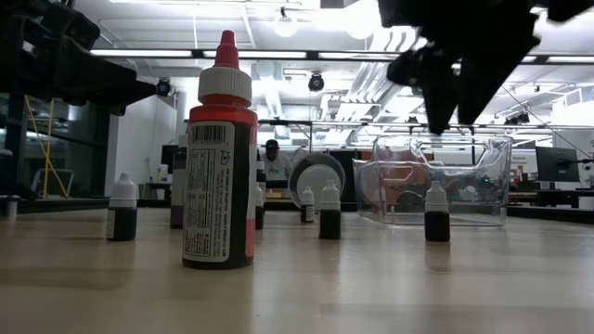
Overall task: Pick & Place food coloring
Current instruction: Put the small red food coloring bottle into the transparent bin
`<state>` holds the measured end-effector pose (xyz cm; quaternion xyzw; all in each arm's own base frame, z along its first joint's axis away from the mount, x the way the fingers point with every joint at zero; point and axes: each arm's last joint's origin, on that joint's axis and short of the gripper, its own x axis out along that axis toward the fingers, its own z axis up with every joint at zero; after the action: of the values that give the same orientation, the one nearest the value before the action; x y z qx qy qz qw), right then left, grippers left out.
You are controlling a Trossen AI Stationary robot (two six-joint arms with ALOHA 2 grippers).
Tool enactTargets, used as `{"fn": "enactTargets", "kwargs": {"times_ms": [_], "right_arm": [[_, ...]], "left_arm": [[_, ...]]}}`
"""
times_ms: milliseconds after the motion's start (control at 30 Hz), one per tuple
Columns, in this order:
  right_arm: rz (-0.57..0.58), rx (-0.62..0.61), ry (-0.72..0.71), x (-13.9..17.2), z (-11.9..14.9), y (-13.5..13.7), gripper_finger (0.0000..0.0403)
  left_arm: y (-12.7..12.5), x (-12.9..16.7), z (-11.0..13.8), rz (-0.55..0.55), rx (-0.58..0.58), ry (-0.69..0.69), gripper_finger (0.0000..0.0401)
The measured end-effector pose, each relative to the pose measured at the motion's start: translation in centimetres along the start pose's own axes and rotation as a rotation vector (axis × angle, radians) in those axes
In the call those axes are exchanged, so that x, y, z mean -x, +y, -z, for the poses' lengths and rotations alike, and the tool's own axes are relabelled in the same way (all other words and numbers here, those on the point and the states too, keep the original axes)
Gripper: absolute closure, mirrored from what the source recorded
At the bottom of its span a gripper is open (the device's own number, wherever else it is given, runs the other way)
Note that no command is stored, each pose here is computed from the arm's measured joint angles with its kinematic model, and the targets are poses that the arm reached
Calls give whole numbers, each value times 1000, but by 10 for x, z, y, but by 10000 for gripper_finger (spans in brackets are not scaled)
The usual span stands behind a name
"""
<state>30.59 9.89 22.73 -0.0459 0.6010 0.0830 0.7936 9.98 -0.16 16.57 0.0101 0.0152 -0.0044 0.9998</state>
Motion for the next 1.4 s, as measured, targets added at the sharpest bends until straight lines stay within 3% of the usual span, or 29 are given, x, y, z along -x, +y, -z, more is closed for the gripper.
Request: {"fn": "enactTargets", "kwargs": {"times_ms": [267,1400], "right_arm": [[-5,4,39,-24,-5,1,229],[-26,-8,65,-57,-11,2,230]], "left_arm": [[0,0,0,0,0,0,162],[0,0,0,0,0,0,162]]}}
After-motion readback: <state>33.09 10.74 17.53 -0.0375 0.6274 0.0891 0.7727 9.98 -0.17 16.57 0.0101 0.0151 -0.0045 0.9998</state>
